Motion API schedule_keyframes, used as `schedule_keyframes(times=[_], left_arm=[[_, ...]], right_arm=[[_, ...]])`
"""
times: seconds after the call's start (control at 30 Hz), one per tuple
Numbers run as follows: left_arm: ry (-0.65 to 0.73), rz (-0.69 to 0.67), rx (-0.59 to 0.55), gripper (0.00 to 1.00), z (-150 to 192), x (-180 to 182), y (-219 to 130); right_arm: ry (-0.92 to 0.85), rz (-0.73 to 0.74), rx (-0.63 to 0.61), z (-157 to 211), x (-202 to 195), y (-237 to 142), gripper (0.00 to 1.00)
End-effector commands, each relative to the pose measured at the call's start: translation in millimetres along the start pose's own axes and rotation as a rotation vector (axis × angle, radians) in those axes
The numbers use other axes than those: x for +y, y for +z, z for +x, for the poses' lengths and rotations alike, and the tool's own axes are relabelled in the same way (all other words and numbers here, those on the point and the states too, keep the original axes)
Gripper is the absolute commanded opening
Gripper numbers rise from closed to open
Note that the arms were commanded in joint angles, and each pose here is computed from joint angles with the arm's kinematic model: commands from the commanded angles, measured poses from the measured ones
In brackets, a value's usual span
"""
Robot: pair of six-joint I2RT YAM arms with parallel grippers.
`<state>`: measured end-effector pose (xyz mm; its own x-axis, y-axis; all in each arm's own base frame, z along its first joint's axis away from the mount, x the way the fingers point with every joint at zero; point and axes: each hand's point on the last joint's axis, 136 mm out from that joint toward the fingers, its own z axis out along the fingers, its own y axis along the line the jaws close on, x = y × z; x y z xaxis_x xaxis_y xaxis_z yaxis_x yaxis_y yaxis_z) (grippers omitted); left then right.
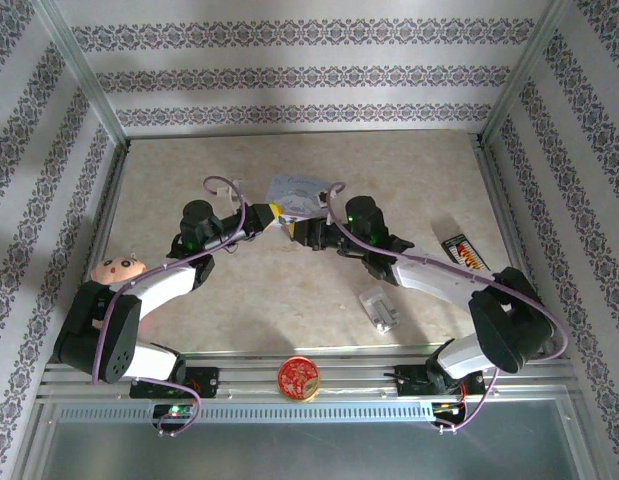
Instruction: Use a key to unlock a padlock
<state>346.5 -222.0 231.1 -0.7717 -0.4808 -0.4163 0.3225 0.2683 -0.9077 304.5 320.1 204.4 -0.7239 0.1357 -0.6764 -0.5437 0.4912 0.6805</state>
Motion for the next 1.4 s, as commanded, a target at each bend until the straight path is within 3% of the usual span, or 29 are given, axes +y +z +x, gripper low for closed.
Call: schedule_keyframes(times=[0.0, 0.2, 0.4, 0.73, 1.37], left_arm=[[0.129, 0.098, -0.001, 0.0, -7.2, -36.6, 4.1], [0.203, 0.126, 0.038, 0.0, 0.8, -55.3, 9.2], [0.264, 0.186, 0.083, 0.0, 11.1, -77.1, 12.9], [0.279, 0.229, 0.113, 0.0, 21.3, -86.8, 15.7], [0.262, 0.261, 0.124, 0.0, 23.4, -90.4, 17.3]], right_arm=[[-0.003, -0.023, -0.044, -6.8, 6.6, -17.4, 0.38], [-0.021, -0.054, -0.08, -7.2, 14.1, -40.6, 0.47], [-0.04, -0.205, -0.11, -10.6, 40.6, -51.6, 0.52], [-0.047, -0.352, -0.131, -20.4, 62.4, -43.9, 0.46], [-0.027, -0.316, -0.183, -29.4, 49.8, -38.3, 0.31]])
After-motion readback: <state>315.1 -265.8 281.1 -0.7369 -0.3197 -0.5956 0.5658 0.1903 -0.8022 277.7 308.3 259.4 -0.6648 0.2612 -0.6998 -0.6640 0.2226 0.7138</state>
